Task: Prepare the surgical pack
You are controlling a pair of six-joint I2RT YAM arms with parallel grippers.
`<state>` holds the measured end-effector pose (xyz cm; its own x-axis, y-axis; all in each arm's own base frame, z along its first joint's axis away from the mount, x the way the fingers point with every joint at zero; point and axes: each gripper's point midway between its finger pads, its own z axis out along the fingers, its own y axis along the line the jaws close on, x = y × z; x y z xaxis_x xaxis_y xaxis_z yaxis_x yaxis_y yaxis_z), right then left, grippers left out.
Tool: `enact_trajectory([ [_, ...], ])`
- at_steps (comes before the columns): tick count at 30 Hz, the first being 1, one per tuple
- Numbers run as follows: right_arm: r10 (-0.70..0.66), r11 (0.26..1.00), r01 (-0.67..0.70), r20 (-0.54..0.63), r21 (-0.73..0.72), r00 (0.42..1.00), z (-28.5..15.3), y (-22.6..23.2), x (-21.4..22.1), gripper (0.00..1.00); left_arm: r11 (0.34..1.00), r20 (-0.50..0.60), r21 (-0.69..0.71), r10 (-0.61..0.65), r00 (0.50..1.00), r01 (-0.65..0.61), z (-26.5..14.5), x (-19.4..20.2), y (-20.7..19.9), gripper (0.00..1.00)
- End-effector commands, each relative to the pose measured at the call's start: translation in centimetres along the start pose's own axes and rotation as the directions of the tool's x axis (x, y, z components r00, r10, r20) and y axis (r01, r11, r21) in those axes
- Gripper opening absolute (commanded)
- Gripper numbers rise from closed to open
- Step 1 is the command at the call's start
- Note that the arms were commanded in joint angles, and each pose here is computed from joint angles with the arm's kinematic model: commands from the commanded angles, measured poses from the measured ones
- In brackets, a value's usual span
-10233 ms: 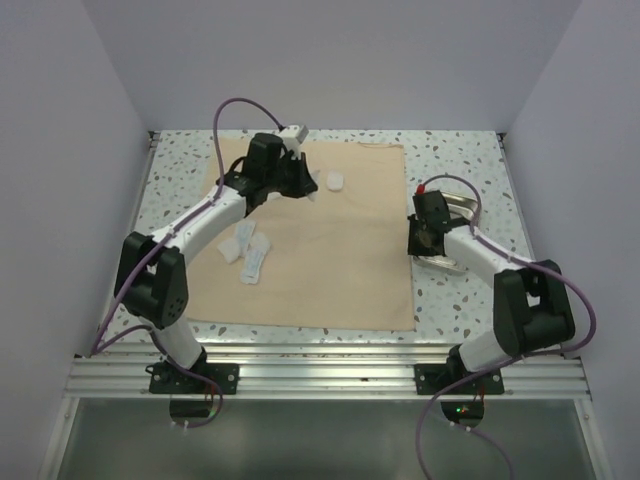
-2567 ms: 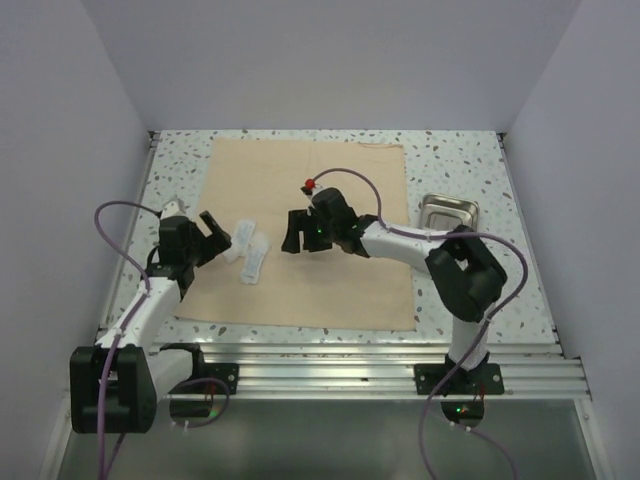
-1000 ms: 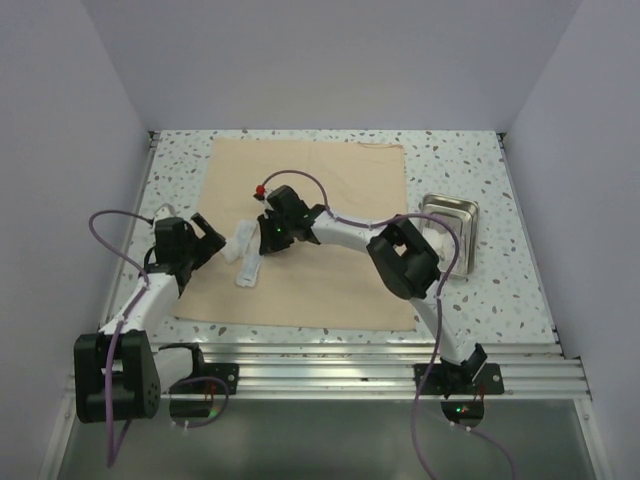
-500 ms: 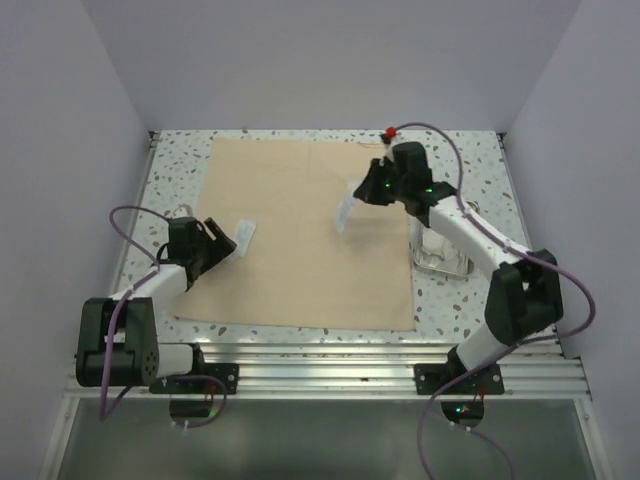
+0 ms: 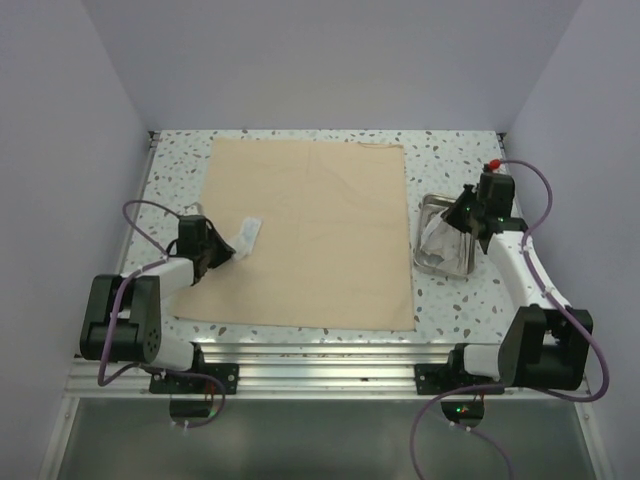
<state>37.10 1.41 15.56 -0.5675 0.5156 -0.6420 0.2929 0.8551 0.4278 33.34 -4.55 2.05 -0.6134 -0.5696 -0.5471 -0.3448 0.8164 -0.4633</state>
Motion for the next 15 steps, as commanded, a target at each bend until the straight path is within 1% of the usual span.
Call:
enact_trajectory([
  [1,0.043,0.996,-0.047,0.059,0.08,0.997,-0.5,-2.3,-0.1,0.0,0.998,0.057,0.051,0.044,0.997,-0.047,0.3,-2.2,-1.9,0.05],
  [2,0.05,0.994,-0.055,0.056,0.095,0.997,-0.4,-2.9,0.1,0.0,0.998,0.064,0.043,0.05,0.997,-0.053,0.3,-2.4,-1.9,0.0],
  [5,0.061,0.989,-0.065,0.032,0.136,0.998,0.4,-4.2,1.1,0.0,0.996,0.09,0.053,0.06,0.994,-0.065,-0.3,-3.4,-2.5,0.0],
  [8,0.065,0.982,-0.071,0.038,0.174,0.997,0.9,-5.1,1.2,0.0,0.993,0.134,0.086,0.073,0.988,-0.085,-1.5,-4.5,-3.8,0.0],
  [11,0.064,0.978,-0.068,0.028,0.199,0.998,1.3,-5.7,1.3,0.0,0.986,0.145,0.134,0.08,0.986,-0.1,-2.6,-5.2,-5.6,0.0],
  [12,0.063,0.976,-0.066,0.021,0.206,0.998,1.4,-5.8,1.3,0.1,0.982,0.155,0.154,0.088,0.984,-0.112,-3.2,-5.5,-6.6,0.0],
  [13,0.064,0.973,-0.066,0.013,0.22,0.998,1.4,-6.0,1.4,0.23,0.98,0.159,0.158,0.095,0.983,-0.12,-3.5,-5.6,-7.1,0.0],
  [14,0.063,0.971,-0.066,0.018,0.229,0.998,1.3,-6.1,1.4,0.53,0.982,0.166,0.142,0.102,0.981,-0.126,-3.8,-5.8,-7.2,0.0],
  [15,0.063,0.971,-0.066,0.022,0.229,0.998,1.3,-6.1,1.3,0.63,0.977,0.19,0.156,0.117,0.975,-0.148,-4.5,-6.2,-8.3,0.0],
])
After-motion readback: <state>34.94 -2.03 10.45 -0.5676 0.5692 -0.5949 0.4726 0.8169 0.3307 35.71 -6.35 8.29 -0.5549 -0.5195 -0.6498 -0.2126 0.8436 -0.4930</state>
